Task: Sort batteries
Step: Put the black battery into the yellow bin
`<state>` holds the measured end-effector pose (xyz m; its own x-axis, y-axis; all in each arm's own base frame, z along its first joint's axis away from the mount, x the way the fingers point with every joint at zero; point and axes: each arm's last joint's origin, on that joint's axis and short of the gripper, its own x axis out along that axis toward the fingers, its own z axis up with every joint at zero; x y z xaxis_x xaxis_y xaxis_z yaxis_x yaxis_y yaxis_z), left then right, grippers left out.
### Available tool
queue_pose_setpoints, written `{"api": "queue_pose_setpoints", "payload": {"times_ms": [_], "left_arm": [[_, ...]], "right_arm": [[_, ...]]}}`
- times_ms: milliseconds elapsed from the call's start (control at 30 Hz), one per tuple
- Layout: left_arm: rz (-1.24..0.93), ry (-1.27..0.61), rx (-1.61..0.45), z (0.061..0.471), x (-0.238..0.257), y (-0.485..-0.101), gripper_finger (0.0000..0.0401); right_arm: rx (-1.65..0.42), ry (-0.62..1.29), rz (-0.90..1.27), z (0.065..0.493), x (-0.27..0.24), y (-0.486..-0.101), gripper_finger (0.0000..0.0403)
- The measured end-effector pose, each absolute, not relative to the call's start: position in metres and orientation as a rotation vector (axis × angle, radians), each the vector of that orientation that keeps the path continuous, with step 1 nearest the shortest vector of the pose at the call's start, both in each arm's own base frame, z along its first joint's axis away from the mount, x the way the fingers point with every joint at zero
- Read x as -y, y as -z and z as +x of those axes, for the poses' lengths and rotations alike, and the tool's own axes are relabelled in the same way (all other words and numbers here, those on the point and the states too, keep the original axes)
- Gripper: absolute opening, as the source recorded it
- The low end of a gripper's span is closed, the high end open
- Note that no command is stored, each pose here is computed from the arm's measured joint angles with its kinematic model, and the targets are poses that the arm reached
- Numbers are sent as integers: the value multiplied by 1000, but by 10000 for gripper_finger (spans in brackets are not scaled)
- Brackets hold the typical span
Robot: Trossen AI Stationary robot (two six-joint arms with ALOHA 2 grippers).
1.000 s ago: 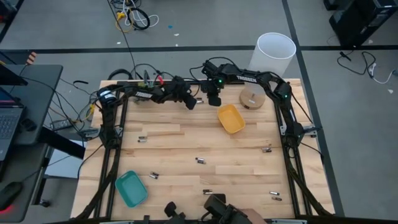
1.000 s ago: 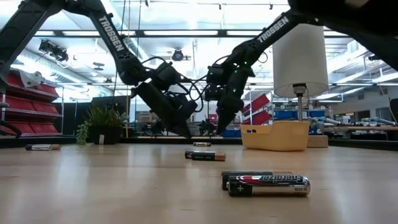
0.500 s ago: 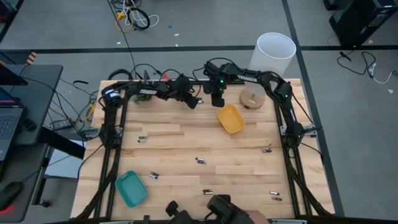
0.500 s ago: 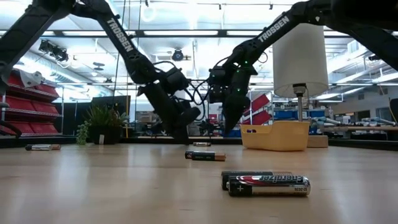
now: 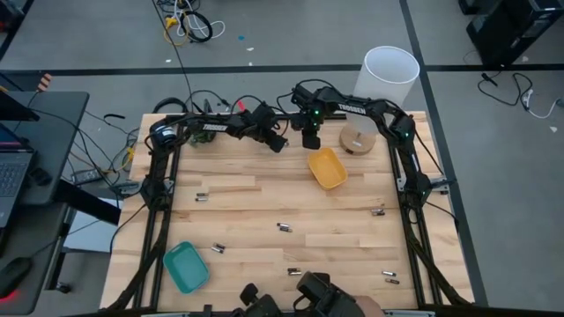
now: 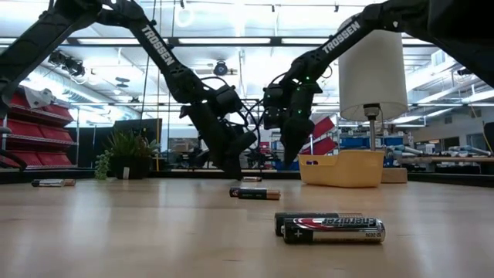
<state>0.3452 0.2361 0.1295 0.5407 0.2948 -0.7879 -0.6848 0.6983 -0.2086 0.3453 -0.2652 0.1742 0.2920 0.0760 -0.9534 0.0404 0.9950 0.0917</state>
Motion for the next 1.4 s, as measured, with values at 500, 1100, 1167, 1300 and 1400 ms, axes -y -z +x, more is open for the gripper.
{"api": "queue_pose_setpoints", "payload": {"times_ms": [500,1100,1167,1300,1400], "left_arm": [[-513,-568,-773,351,-233,-131,14],[-479,-502,-769,353,-231,-133,16],[-470,-498,-778,350,-232,-136,16],[-464,-485,-759,347,-234,-146,16],[-470,-476,-766,347,-233,-145,16]], "right_arm": [[-1173,-21,75,352,270,-177,23],[-1153,60,-42,376,254,-179,65],[-1164,80,-74,378,253,-179,67],[-1162,57,-119,382,249,-179,64],[-1168,28,-147,384,247,-174,59]]}}
